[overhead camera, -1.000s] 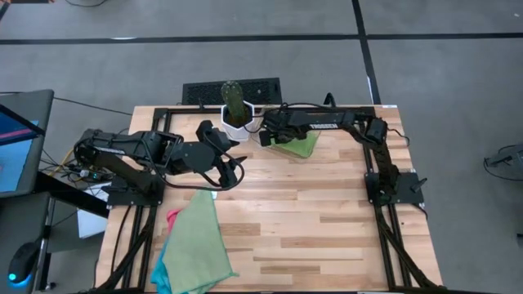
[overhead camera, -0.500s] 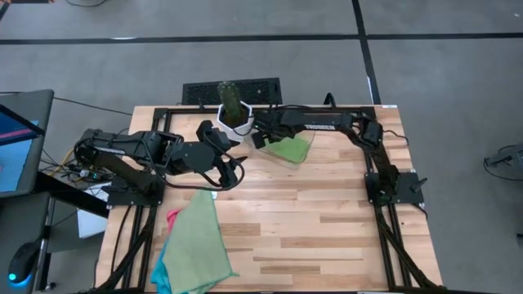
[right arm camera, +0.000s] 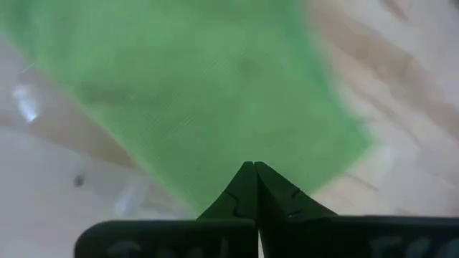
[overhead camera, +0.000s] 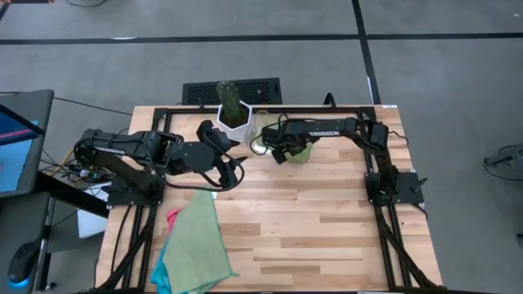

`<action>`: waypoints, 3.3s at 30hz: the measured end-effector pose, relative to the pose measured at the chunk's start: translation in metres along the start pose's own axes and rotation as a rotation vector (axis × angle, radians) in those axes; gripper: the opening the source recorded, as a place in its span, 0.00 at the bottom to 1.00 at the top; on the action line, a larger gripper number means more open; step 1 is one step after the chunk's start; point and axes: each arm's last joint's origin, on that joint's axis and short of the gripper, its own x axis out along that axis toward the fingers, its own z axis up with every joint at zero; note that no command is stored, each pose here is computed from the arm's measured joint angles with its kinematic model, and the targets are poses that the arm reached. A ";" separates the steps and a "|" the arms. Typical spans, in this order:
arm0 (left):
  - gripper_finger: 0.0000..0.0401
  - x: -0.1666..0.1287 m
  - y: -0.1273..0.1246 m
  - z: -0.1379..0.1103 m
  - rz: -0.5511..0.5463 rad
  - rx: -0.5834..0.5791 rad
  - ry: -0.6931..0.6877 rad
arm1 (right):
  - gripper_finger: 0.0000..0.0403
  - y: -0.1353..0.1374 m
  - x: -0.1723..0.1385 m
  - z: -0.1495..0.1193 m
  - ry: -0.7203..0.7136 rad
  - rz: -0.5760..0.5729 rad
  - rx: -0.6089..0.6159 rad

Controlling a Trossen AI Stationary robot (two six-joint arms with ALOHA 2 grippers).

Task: Fold microfiber towels
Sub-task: Put the folded green towel into the transparent bin, then fold the light green towel

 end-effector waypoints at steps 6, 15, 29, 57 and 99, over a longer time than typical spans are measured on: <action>0.54 0.001 0.001 0.001 0.005 0.005 -0.003 | 0.04 -0.002 0.005 0.003 -0.020 -0.010 -0.012; 0.54 0.001 0.001 0.003 0.003 -0.007 -0.018 | 0.05 -0.031 -0.043 0.004 -0.156 0.018 0.020; 0.54 -0.036 0.009 -0.025 -0.161 -0.030 0.327 | 0.11 -0.109 -0.162 -0.087 -0.378 0.034 -0.041; 0.54 -0.005 -0.199 -0.263 -0.363 0.072 0.787 | 0.54 0.121 -0.110 -0.290 -1.082 0.904 -1.000; 0.54 0.043 -0.239 -0.295 -0.265 0.278 0.685 | 0.55 0.099 -0.141 -0.338 -0.872 0.565 -0.994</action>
